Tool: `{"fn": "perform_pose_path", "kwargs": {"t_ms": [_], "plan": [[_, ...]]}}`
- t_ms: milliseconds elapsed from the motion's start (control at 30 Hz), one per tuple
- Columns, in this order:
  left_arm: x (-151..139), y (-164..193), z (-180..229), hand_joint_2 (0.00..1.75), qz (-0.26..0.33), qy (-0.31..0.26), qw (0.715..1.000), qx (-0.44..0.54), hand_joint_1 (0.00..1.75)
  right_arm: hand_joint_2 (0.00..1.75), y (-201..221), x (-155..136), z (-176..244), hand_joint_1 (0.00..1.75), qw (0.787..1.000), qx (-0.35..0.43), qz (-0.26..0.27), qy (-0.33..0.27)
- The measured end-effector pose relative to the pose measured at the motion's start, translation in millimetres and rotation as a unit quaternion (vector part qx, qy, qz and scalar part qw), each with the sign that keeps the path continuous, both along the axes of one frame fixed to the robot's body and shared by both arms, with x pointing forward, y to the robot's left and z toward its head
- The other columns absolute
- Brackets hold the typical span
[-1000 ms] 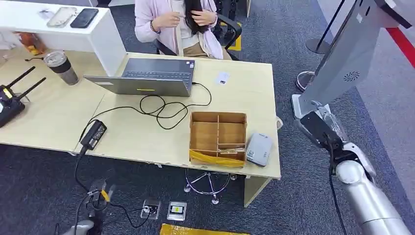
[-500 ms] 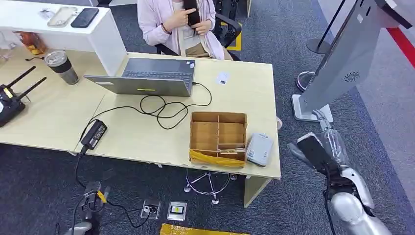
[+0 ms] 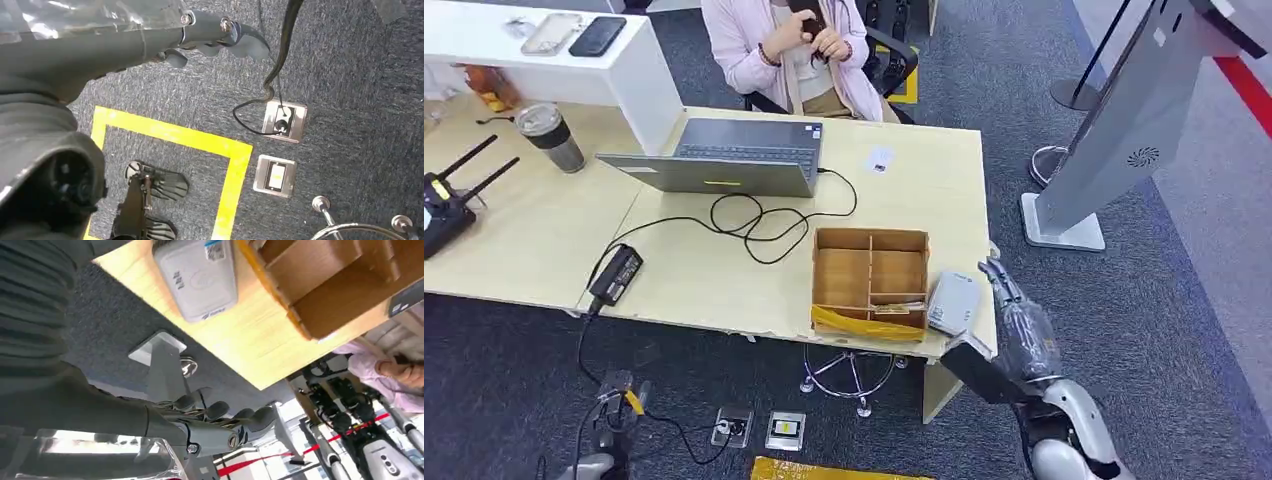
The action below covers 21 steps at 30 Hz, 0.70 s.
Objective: Pass the card to the sensor for recognition and then transmit it.
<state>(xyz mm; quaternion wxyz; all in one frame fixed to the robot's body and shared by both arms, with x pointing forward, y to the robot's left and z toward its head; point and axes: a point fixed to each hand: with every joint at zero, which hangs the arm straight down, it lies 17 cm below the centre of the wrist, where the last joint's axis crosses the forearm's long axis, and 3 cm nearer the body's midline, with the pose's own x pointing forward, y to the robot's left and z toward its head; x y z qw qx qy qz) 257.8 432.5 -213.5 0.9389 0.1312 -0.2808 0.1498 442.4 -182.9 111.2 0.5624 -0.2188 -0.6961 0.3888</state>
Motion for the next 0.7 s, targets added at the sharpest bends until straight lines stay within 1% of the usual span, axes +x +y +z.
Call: {"fn": "perform_pose_path", "kwargs": {"t_ms": [200, 400, 500, 700], "plan": [[0, -2, 0, 0.0, -0.001, 0.0, 1.0, -0.001, 0.0, 1.75, 26, -8, -1, 0.0, 1.0, 0.002, 0.019, -0.001], [1, -5, -1, 0.0, -0.007, 0.0, 1.0, -0.002, 0.0, 1.75, 57, -16, 3, 0.0, 0.999, -0.01, 0.041, -0.021], [1, -5, -1, 0.0, -0.01, 0.0, 1.0, -0.001, 0.0, 1.75, 72, -19, 5, 0.0, 0.998, 0.002, 0.051, -0.027], [2, -9, -1, 0.0, -0.018, -0.001, 1.0, 0.001, 0.0, 1.75, 92, -10, 5, 0.0, 0.997, 0.006, 0.06, -0.04]]}}
